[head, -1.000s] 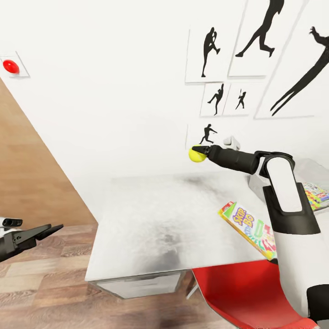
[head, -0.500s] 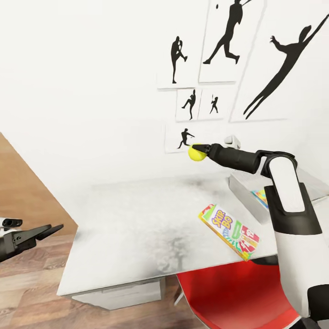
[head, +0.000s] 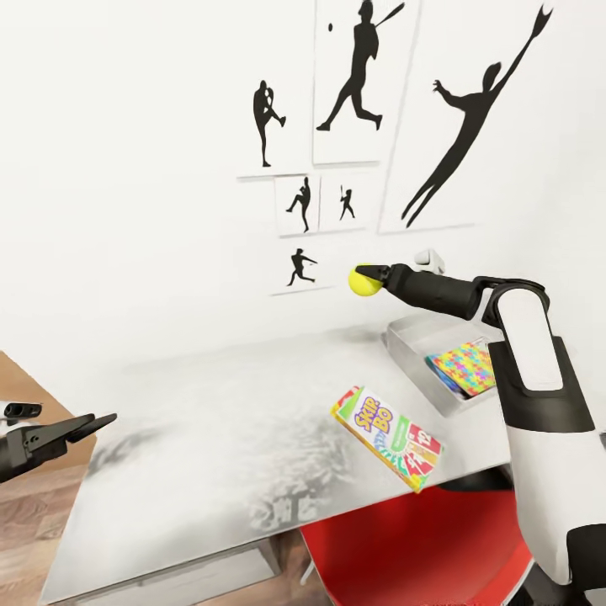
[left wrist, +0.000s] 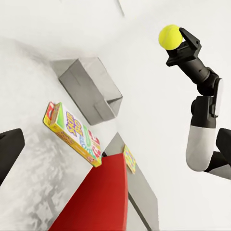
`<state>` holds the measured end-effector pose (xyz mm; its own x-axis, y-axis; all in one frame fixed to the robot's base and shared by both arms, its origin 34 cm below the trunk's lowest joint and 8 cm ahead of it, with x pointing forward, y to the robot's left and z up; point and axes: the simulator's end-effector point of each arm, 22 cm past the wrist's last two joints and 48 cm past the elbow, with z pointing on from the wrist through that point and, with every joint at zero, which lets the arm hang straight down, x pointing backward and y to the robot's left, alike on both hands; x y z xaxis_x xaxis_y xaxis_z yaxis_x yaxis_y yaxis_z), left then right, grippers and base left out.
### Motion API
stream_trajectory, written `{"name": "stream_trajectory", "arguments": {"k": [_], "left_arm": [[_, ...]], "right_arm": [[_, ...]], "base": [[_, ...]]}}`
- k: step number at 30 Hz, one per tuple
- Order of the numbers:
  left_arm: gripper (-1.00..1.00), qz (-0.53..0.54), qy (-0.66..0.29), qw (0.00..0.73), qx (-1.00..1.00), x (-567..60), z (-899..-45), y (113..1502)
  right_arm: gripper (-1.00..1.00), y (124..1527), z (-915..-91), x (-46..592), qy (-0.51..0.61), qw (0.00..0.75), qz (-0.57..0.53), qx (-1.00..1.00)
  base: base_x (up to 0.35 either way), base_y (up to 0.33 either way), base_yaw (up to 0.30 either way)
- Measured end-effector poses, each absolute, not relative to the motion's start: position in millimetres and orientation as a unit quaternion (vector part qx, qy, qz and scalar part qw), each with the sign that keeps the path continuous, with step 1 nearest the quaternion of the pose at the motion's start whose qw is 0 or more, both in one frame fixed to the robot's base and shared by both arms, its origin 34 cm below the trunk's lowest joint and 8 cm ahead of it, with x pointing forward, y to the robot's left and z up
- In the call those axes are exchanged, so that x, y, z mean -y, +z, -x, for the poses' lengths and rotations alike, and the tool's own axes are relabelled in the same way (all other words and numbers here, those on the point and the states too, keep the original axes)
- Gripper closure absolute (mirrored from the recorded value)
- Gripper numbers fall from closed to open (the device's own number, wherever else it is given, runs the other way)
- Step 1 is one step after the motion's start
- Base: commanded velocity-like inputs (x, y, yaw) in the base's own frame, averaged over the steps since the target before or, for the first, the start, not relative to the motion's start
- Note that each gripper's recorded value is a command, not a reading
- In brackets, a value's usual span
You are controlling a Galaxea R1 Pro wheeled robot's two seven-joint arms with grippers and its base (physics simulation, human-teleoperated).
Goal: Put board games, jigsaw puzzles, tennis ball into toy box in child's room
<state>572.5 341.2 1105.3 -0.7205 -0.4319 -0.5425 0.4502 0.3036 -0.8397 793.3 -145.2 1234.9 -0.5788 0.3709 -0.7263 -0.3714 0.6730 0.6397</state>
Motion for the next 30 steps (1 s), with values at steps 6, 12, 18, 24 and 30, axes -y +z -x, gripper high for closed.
{"name": "stream_trajectory", "arguments": {"k": [6,12,18,24,30], "left_arm": [[-1.00,-0.009,-0.590,0.377,-0.714,-341,-572,1109],[-1.00,-0.012,-0.590,0.380,-0.712,-341,-571,1114],[-1.00,-0.015,-0.590,0.383,-0.710,-341,-569,1118],[-1.00,-0.017,-0.590,0.387,-0.709,-341,-568,1122],[-1.00,-0.018,-0.590,0.388,-0.708,-341,-568,1123]], "right_arm": [[1.00,1241,-791,145,0.404,0.462,0.002,-0.789],[1.00,1247,-789,145,0.404,0.466,0.004,-0.787],[1.00,1253,-787,145,0.404,0.469,0.006,-0.785],[1.00,1258,-784,143,0.404,0.472,0.010,-0.784],[1.00,1260,-783,141,0.404,0.472,0.013,-0.784]], "base": [[0.002,-0.076,-0.183],[0.000,-0.246,-0.183],[0.000,-0.296,-0.183],[0.000,-0.302,-0.169],[0.064,-0.250,-0.043]]}}
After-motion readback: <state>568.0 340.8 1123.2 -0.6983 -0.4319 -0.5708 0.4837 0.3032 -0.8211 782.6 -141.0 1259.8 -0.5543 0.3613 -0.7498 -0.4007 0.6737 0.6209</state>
